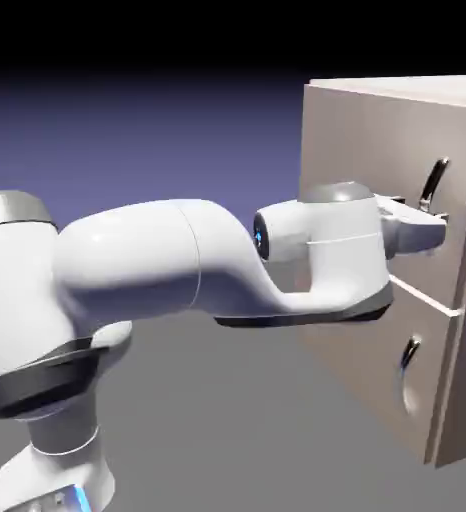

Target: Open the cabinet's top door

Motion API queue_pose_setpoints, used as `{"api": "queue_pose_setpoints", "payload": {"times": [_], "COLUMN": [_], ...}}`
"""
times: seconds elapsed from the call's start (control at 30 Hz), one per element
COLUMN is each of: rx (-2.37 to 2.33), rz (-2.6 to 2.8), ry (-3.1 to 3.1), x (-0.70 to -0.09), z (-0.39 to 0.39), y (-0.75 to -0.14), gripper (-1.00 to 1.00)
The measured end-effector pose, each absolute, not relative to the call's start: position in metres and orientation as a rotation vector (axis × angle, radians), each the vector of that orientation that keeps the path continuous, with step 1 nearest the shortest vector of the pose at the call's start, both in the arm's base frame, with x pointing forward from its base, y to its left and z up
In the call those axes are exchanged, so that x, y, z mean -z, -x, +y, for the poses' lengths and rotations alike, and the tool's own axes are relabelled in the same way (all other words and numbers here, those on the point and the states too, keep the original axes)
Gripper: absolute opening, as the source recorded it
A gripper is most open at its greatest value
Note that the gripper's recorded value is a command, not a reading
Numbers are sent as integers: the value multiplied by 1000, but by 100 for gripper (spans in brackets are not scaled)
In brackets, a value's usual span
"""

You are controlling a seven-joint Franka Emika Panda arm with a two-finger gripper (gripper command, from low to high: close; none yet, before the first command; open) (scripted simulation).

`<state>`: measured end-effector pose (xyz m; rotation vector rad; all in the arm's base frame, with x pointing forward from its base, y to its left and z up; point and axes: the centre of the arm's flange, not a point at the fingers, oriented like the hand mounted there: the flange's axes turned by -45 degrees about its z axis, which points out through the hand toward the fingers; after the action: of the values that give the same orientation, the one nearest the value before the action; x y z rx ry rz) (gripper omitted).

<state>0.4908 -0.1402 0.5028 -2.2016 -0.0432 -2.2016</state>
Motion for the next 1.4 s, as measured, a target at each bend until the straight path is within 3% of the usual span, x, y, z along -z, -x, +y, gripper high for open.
{"api": "queue_pose_setpoints", "payload": {"times": [1.4], "rx": [2455], "rz": [725], "ry": [2453], "x": [-503], "z": [19], "y": [-248], "gripper": [-100]}}
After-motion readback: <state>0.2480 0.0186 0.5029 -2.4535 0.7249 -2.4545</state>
